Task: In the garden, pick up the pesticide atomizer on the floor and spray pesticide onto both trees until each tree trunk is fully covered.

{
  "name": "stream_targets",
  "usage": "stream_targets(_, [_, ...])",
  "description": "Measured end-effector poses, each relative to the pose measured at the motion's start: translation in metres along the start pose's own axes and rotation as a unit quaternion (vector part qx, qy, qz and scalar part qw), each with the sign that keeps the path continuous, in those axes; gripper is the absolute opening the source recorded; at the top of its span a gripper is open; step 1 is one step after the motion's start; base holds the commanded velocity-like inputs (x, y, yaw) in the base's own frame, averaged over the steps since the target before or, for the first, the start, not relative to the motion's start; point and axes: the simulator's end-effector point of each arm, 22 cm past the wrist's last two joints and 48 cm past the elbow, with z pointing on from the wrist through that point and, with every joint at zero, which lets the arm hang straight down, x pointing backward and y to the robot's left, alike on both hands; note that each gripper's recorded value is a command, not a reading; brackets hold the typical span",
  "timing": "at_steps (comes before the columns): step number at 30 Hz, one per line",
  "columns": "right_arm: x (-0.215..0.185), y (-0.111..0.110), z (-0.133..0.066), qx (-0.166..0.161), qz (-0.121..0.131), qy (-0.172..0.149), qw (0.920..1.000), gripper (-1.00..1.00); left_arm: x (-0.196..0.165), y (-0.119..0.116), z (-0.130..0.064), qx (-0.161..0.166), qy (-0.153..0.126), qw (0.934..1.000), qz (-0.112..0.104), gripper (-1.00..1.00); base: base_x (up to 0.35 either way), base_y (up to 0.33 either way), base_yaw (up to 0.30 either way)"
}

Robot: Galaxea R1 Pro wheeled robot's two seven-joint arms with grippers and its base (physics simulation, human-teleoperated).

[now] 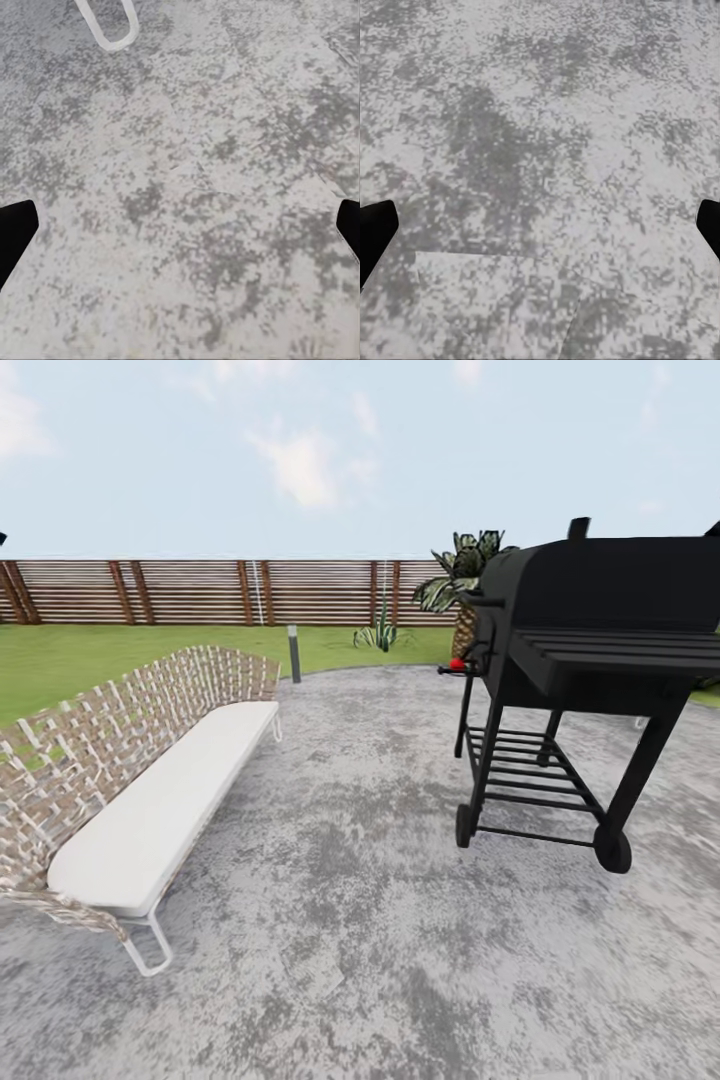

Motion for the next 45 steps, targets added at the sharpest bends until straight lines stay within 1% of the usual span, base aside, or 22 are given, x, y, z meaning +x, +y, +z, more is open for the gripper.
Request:
stream_targets(7, [0.005,0.001,0.000,0.000,0.000,0.006,1.0000,1.00,0.004,0.000,0.000,0.000,0.005,1.0000,0.001,1.00,0.338,0.038,0.000])
stream_targets(22, [0.016,0.001,0.000,-0.001,-0.001,0.018,0.9998,1.00,0.014,0.001,0.000,-0.001,0.017,0.9999,0.004,1.00,0.338,0.115,0.000])
stream_targets(31, [0.021,0.002,0.000,-0.002,-0.001,0.024,0.9997,1.00,0.019,0.001,-0.001,-0.001,0.023,0.9997,0.006,1.00,0.338,0.013,0.000])
stream_targets(45, [0.022,0.002,0.000,-0.002,-0.002,0.025,0.9997,1.00,0.020,0.001,-0.001,-0.001,0.023,0.9997,0.006,1.00,0.339,0.000,0.000])
